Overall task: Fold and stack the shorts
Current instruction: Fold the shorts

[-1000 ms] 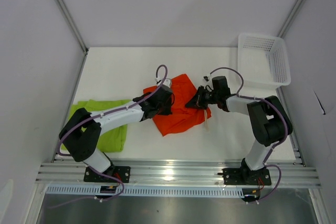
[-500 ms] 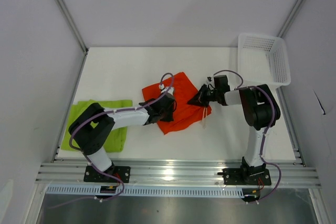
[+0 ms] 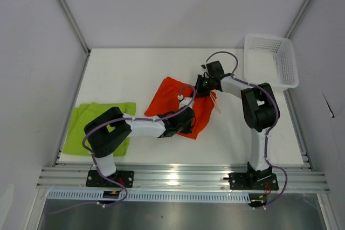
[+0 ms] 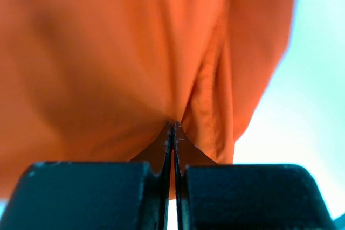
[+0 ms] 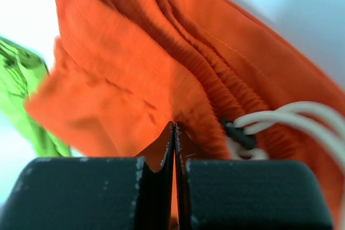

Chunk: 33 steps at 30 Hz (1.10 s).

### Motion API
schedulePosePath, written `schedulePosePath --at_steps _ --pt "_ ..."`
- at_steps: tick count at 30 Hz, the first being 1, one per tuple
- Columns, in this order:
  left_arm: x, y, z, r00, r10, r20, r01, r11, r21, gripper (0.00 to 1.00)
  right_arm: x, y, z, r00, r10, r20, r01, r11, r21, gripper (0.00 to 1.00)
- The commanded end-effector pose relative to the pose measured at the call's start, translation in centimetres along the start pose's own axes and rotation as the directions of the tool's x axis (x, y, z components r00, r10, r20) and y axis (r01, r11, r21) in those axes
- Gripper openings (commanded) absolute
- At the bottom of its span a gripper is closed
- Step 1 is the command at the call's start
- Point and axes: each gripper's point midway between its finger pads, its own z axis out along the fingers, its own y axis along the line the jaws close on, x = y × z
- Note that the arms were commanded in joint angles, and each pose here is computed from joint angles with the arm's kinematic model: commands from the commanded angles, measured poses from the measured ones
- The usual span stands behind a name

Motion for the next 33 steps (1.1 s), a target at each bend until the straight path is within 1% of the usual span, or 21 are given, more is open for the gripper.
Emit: schedulePosePath --at_steps 1,5,6,7,8,9,10,11,13,14,15,16,17,18,19,20,23,25,29,31,33 --pt "3.5 -2.2 0.8 0.997 0.004 -0.077 -0.004 1.000 0.003 0.00 0.5 1.6 0.4 0.986 -0.165 -0.027 0.166 0.983 0.074 0.00" --pt "2.4 -5.7 0.6 0.998 0.003 -0.066 0.001 0.998 0.064 0.00 0.6 4.0 -0.2 0.978 -0.206 -0.023 0.205 0.979 -0.011 0.00" --pt "0.8 -7.4 0.3 0.999 -0.007 -0.040 0.011 0.995 0.095 0.00 -0.1 3.6 -0.6 0.978 -0.206 0.002 0.206 0.978 0.027 0.01" --pt "0.3 -7.0 -0.1 0.999 -0.002 -0.043 0.004 0.998 0.065 0.00 -0.8 3.9 -1.9 0.978 -0.203 0.038 0.202 0.979 0.036 0.04" --pt "-0.8 -7.4 -0.6 1.000 -0.003 -0.027 0.005 0.998 0.063 0.00 -1.4 4.0 -2.7 0.978 -0.200 0.066 0.198 0.980 0.035 0.10" --pt "-1.9 -7.7 -1.2 1.000 -0.006 -0.014 0.007 0.998 0.063 0.00 -1.9 4.3 -3.6 0.977 -0.191 0.095 0.189 0.981 0.030 0.29" --pt "-3.0 -7.6 -2.6 1.000 -0.006 -0.008 0.006 0.998 0.066 0.00 -3.0 5.5 -5.5 0.971 -0.187 0.151 0.188 0.982 0.006 0.36" --pt "-4.2 -7.3 -3.4 1.000 -0.020 0.003 0.020 0.997 0.080 0.00 -3.2 5.1 -6.4 0.970 -0.175 0.166 0.176 0.984 0.006 0.47" --pt "-5.7 -6.0 -5.0 0.999 -0.034 0.022 0.033 0.996 0.081 0.03 -3.7 5.7 -9.0 0.961 -0.176 0.213 0.175 0.984 0.023 0.57" --pt "-7.0 -5.8 -7.2 0.998 -0.044 0.042 0.039 0.994 0.100 0.09 -3.6 5.4 -9.6 0.961 -0.171 0.217 0.167 0.985 0.036 0.61" --pt "-7.7 -5.1 -8.1 0.997 -0.049 0.051 0.044 0.994 0.096 0.14 -3.4 5.5 -10.3 0.960 -0.174 0.221 0.169 0.985 0.041 0.75" --pt "-8.5 -3.7 -8.7 0.997 -0.051 0.058 0.047 0.996 0.076 0.19 -3.0 4.8 -10.9 0.961 -0.167 0.220 0.153 0.985 0.081 0.80" --pt "-8.8 -2.8 -10.2 0.997 -0.054 0.047 0.050 0.996 0.077 0.38 -2.7 5.2 -11.9 0.957 -0.179 0.228 0.163 0.983 0.088 0.85" --pt "-9.1 -1.8 -10.8 0.997 -0.065 0.040 0.062 0.996 0.066 0.46 -1.8 4.6 -12.0 0.961 -0.181 0.209 0.163 0.982 0.100 0.96" --pt "-9.8 0.3 -10.9 0.996 -0.087 0.037 0.085 0.996 0.035 0.52 -0.9 4.0 -12.1 0.966 -0.172 0.193 0.151 0.982 0.117 0.99" --pt "-9.8 1.3 -11.2 0.995 -0.093 0.029 0.092 0.995 0.028 0.62 -0.4 3.2 -12.3 0.968 -0.161 0.192 0.134 0.980 0.146 0.99" --pt "-9.7 5.8 -11.7 0.993 -0.111 0.026 0.112 0.993 -0.040 0.78 2.2 0.5 -12.3 0.981 -0.121 0.153 0.087 0.974 0.210 0.99" --pt "-9.9 7.9 -11.6 0.993 -0.121 0.015 0.121 0.991 -0.051 0.83 4.1 -1.1 -11.7 0.987 -0.105 0.124 0.075 0.972 0.225 0.99" --pt "-8.0 10.9 -9.8 0.992 -0.122 -0.038 0.118 0.989 -0.089 0.99 6.5 -3.0 -10.9 0.993 -0.076 0.088 0.056 0.976 0.211 1.00" --pt "-7.5 10.8 -8.6 0.985 -0.160 -0.059 0.159 0.987 -0.017 0.99 7.2 -3.5 -10.5 0.995 -0.048 0.086 0.034 0.988 0.149 0.99" --pt "-7.0 11.6 -7.9 0.982 -0.179 -0.056 0.178 0.984 -0.022 0.99 7.2 -3.1 -10.4 0.995 -0.037 0.098 0.029 0.997 0.075 1.00"
